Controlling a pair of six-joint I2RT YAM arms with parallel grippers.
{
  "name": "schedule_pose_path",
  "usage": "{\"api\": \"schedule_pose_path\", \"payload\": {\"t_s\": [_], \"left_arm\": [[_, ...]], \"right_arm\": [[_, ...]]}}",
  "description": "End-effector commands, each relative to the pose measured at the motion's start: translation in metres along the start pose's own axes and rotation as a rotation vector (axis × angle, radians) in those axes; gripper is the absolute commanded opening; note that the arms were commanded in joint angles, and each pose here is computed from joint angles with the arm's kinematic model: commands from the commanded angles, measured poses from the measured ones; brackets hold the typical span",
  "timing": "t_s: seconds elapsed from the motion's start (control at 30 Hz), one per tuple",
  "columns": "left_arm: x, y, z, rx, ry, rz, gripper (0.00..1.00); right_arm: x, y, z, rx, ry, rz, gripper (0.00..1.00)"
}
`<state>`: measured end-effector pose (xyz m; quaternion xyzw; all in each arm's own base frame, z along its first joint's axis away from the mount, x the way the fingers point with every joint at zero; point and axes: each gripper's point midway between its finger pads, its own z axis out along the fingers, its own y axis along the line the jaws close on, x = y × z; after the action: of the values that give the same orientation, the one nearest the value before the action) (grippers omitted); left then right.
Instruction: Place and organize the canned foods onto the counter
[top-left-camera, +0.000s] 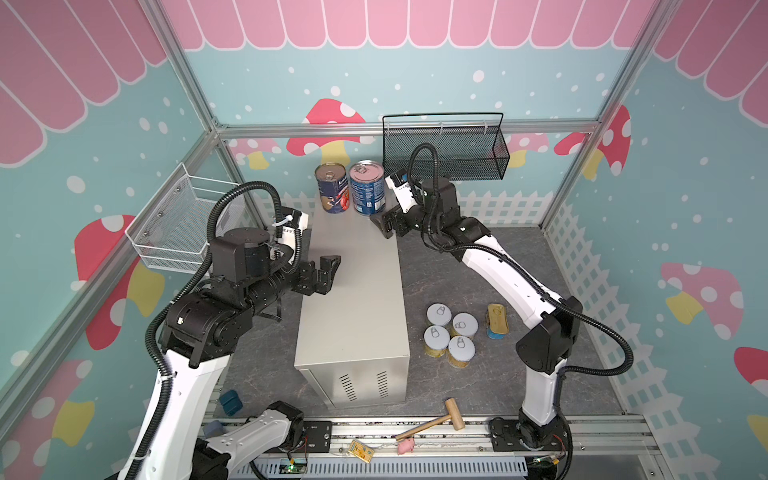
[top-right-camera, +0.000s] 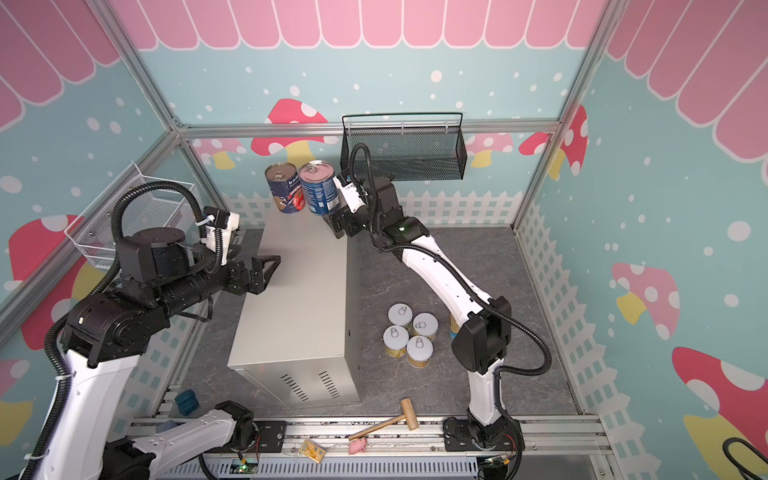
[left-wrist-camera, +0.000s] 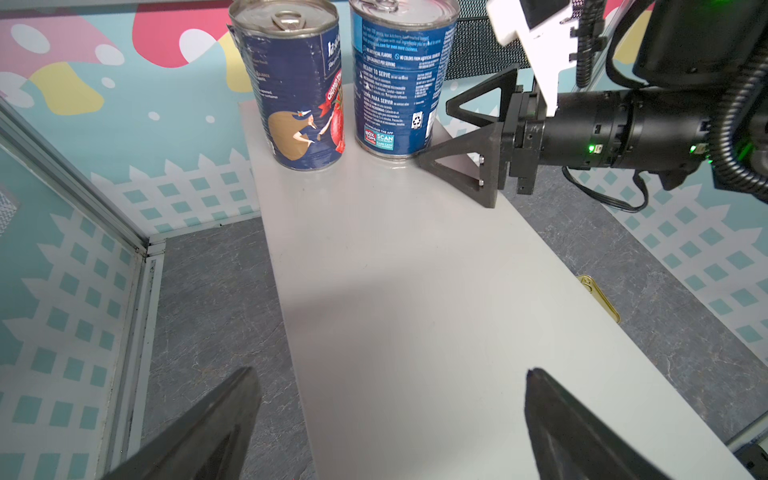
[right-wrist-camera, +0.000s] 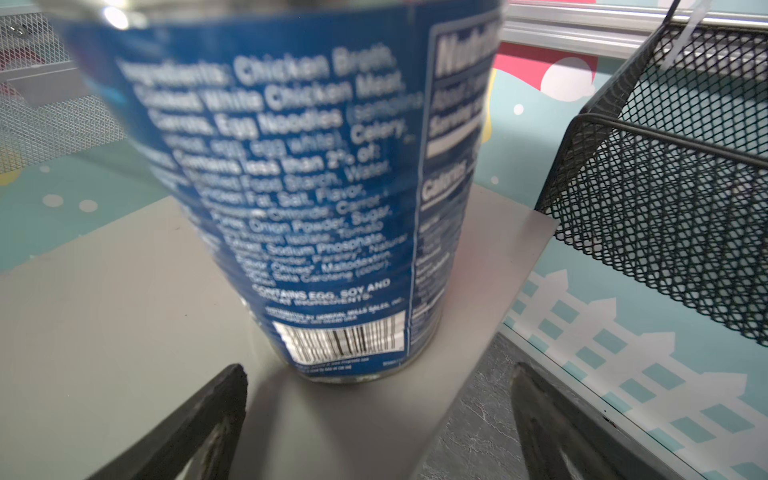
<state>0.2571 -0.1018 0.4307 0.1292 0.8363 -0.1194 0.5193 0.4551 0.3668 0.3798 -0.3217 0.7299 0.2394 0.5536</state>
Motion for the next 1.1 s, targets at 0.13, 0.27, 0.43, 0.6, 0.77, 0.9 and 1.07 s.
{"api": "schedule_pose_path", "payload": {"t_s": [0.13, 0.27, 0.43, 0.6, 0.77, 0.9, 1.07], "left_arm": [[-0.001, 0.0, -0.002, 0.001, -0.016, 0.02, 0.99], [0.0, 0.001, -0.003, 0.0, -0.015, 0.022, 0.99], [-0.001, 0.001, -0.003, 0.0, -0.018, 0.022, 0.99], [-0.003, 0.0, -0.003, 0.002, -0.019, 0.022, 0.99], [-0.003, -0.001, -0.004, 0.011, -0.021, 0.019, 0.99], [-0.005, -0.002, -0.005, 0.013, -0.025, 0.017, 0.99], [-0.006, -0.003, -0.005, 0.017, -0.027, 0.016, 0.99]], "right_arm": [[0.01, -0.006, 0.015, 0.03, 0.026, 0.002, 0.99], [0.013, -0.012, 0.016, 0.06, 0.034, 0.012, 0.99], [0.011, -0.014, 0.014, 0.072, 0.03, 0.011, 0.99], [0.009, -0.013, 0.011, 0.072, 0.028, 0.007, 0.99], [0.01, -0.015, 0.01, 0.087, 0.036, 0.002, 0.99], [0.01, -0.018, 0.007, 0.106, 0.041, -0.006, 0.99], [0.008, -0.021, 0.003, 0.124, 0.038, -0.017, 0.99]]}}
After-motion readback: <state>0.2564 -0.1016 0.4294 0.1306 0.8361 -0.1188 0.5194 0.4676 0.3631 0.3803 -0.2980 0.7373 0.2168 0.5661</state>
